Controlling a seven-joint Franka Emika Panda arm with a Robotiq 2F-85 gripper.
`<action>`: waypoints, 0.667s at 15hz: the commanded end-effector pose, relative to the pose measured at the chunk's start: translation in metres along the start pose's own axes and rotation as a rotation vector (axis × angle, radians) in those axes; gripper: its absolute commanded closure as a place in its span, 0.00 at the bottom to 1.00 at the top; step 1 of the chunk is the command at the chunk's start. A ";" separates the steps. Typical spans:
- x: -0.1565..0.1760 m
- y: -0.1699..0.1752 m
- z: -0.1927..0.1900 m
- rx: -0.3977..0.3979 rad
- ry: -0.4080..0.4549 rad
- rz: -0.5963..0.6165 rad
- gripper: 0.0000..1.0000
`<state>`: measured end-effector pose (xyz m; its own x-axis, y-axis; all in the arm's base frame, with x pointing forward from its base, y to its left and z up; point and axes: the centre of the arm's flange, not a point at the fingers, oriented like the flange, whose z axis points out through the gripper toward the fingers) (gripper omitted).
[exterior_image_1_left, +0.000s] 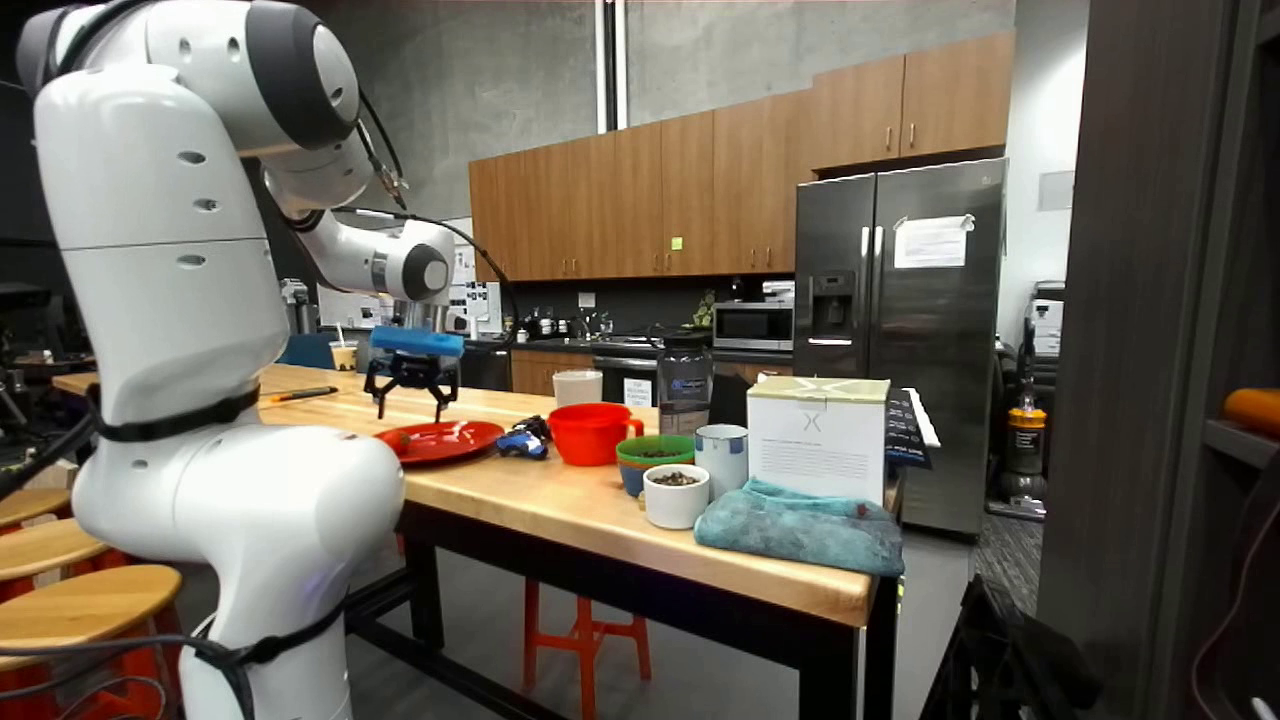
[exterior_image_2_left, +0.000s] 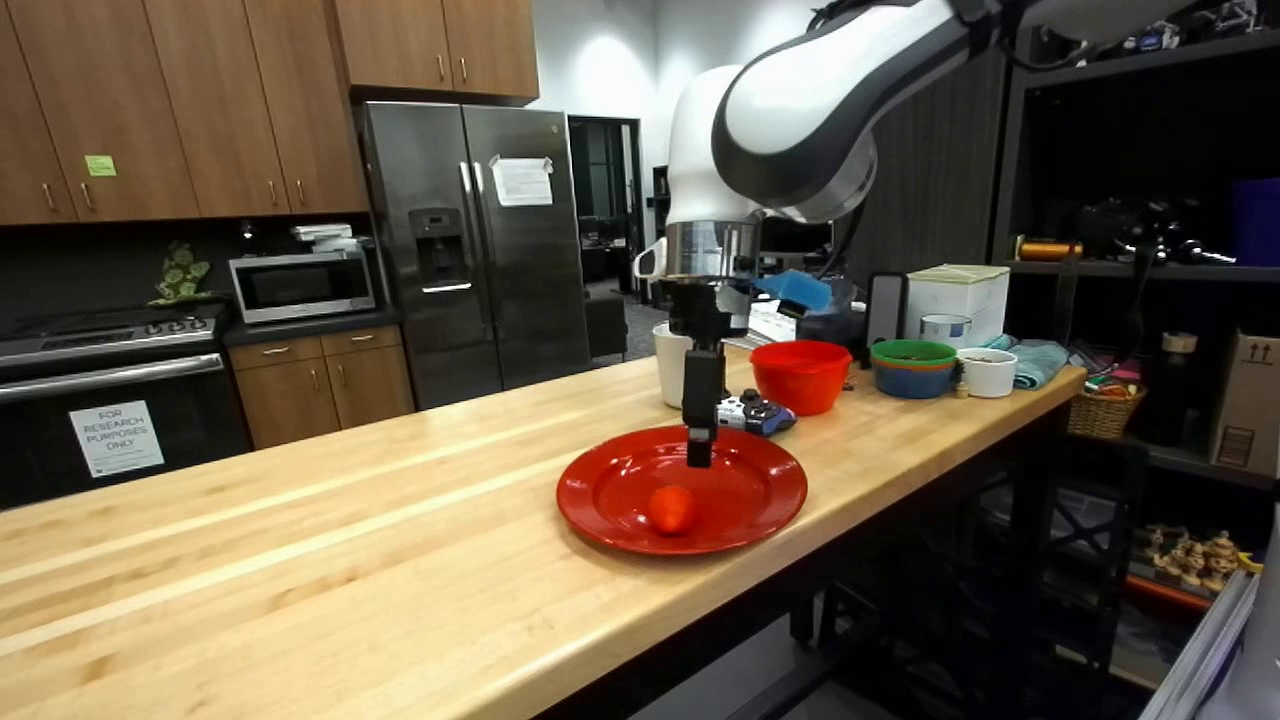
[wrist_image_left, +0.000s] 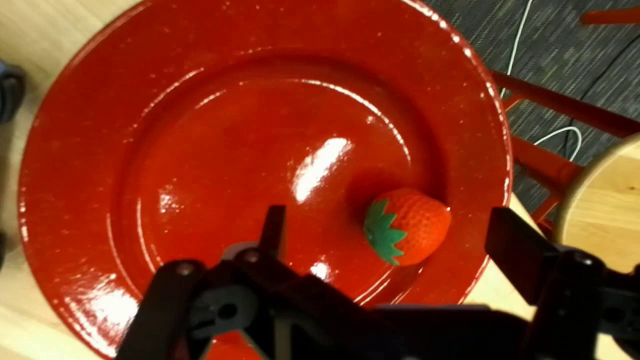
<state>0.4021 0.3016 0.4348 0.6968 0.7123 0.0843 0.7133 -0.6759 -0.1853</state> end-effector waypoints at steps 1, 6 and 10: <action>-0.009 -0.012 -0.006 0.067 -0.030 -0.030 0.00; -0.005 -0.036 0.014 0.165 -0.023 -0.082 0.00; -0.003 -0.041 0.041 0.070 0.017 -0.083 0.00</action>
<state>0.3707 0.3328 0.4197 0.6367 0.7664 0.0851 0.7488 -0.5882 -0.3055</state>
